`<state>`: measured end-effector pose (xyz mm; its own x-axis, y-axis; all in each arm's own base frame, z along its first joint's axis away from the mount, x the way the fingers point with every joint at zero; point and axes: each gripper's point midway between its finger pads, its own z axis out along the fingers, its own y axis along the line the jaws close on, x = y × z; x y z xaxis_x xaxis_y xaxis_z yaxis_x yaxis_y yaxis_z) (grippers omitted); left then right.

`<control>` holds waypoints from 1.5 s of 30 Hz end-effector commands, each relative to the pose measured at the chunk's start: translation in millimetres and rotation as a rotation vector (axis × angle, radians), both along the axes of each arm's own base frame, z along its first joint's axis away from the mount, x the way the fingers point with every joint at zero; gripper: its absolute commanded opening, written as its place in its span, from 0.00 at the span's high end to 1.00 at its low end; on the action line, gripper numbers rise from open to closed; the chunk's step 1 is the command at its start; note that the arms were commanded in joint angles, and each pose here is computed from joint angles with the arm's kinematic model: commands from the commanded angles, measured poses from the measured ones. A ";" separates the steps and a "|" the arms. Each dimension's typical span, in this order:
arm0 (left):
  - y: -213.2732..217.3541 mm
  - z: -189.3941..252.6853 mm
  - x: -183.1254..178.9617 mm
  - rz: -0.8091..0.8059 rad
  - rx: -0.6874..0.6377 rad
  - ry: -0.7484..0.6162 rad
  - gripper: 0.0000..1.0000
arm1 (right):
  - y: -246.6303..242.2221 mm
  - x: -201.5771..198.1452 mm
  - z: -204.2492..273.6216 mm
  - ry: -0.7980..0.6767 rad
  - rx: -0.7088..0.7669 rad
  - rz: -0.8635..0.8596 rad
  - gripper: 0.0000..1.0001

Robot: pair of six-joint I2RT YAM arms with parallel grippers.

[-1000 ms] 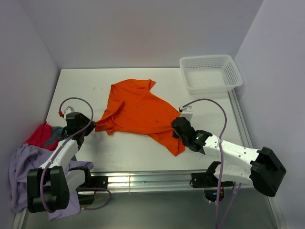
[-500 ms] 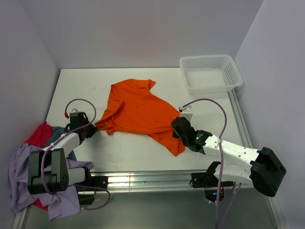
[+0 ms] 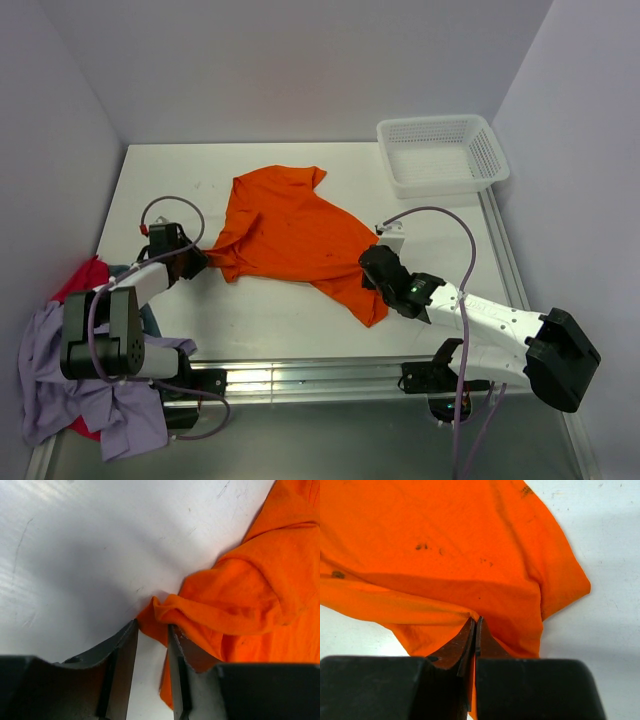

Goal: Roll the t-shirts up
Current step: Flatten the tshirt

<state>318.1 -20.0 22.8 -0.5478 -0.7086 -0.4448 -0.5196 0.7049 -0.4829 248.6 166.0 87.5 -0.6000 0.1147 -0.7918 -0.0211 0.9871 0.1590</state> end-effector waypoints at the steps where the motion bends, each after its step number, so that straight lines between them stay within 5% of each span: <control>1: 2.4 -22.1 -10.8 -0.009 0.054 0.121 0.64 | 3.1 5.0 11.4 -0.040 0.020 -0.007 1.00; 12: -6.5 -42.1 -0.8 -0.077 0.183 0.278 0.81 | 3.7 2.7 13.1 -0.050 0.038 0.007 1.00; 16: -6.5 -38.7 -0.5 -0.081 0.193 0.272 1.00 | 3.1 2.5 13.9 -0.054 0.044 0.006 1.00; 23: -21.9 -6.2 6.7 -0.100 0.116 0.134 1.00 | 2.9 2.3 14.3 -0.053 0.042 0.005 1.00; 27: -17.3 68.8 16.9 -0.023 0.103 -0.065 1.00 | 3.9 3.6 22.0 -0.054 0.040 0.007 1.00; 32: -12.3 148.6 21.8 0.015 0.099 -0.141 1.00 | 9.1 6.9 50.7 -0.046 0.024 0.038 1.00; 40: 26.2 285.5 13.2 0.130 0.123 -0.348 1.00 | 18.9 32.7 156.0 -0.151 0.065 0.072 1.00; 45: 47.7 383.2 -29.3 0.245 0.184 -0.559 1.00 | 29.5 28.5 254.7 -0.301 0.202 0.162 1.00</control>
<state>325.7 16.1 343.4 -0.1793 -0.6929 -0.6984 -0.4183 0.6962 -0.5833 285.9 194.7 283.9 -0.4364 0.1953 -0.8783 -0.1506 0.9465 0.2853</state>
